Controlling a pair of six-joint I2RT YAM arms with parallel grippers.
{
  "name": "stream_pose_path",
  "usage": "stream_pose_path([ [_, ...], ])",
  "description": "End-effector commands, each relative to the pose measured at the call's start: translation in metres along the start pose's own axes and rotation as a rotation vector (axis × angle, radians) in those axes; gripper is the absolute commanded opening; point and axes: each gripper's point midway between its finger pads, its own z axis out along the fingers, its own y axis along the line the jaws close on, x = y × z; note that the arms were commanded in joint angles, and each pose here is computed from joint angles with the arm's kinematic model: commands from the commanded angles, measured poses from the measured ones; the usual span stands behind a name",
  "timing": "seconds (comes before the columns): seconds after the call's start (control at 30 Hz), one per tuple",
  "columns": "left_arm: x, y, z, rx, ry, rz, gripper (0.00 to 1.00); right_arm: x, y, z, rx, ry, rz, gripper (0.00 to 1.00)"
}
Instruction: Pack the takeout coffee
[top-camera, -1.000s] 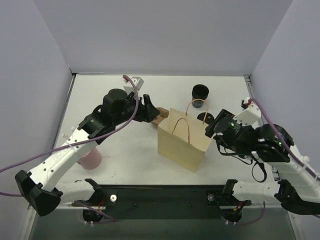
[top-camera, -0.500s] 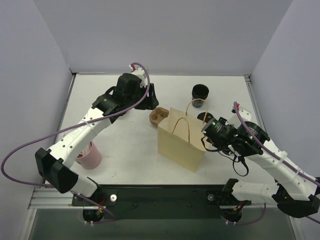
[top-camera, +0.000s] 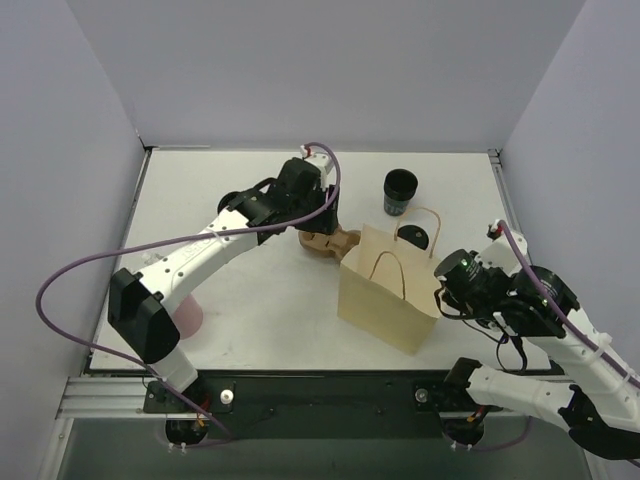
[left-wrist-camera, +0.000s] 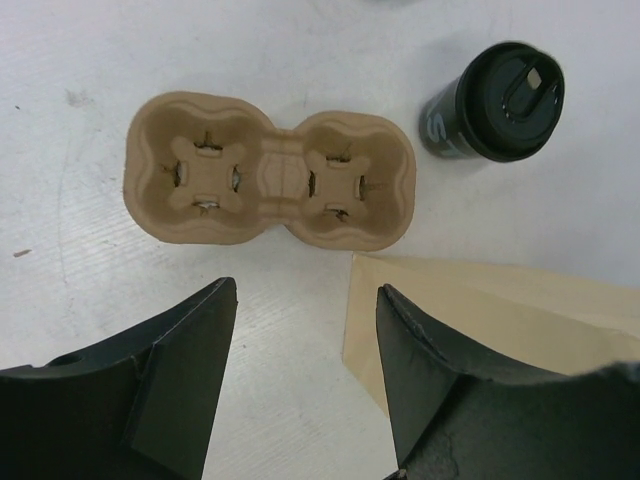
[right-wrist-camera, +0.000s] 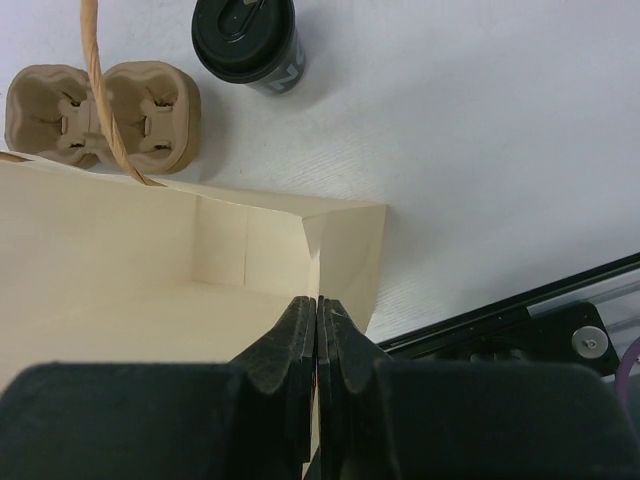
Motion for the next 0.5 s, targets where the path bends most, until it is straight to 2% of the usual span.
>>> stream_pose_path([
  [0.0, -0.003, -0.009, 0.018, 0.002, -0.026, 0.004, 0.67, 0.010, -0.048, -0.006, 0.128, 0.045, -0.138, 0.00],
  [0.27, 0.019, -0.020, 0.064, 0.069, 0.039, 0.039, 0.67, 0.007, -0.051, -0.010, 0.106, 0.031, -0.126, 0.01],
  [0.47, 0.042, -0.013, 0.095, 0.045, 0.122, 0.073, 0.68, 0.005, -0.054, -0.010, 0.105, 0.021, -0.125, 0.01],
])
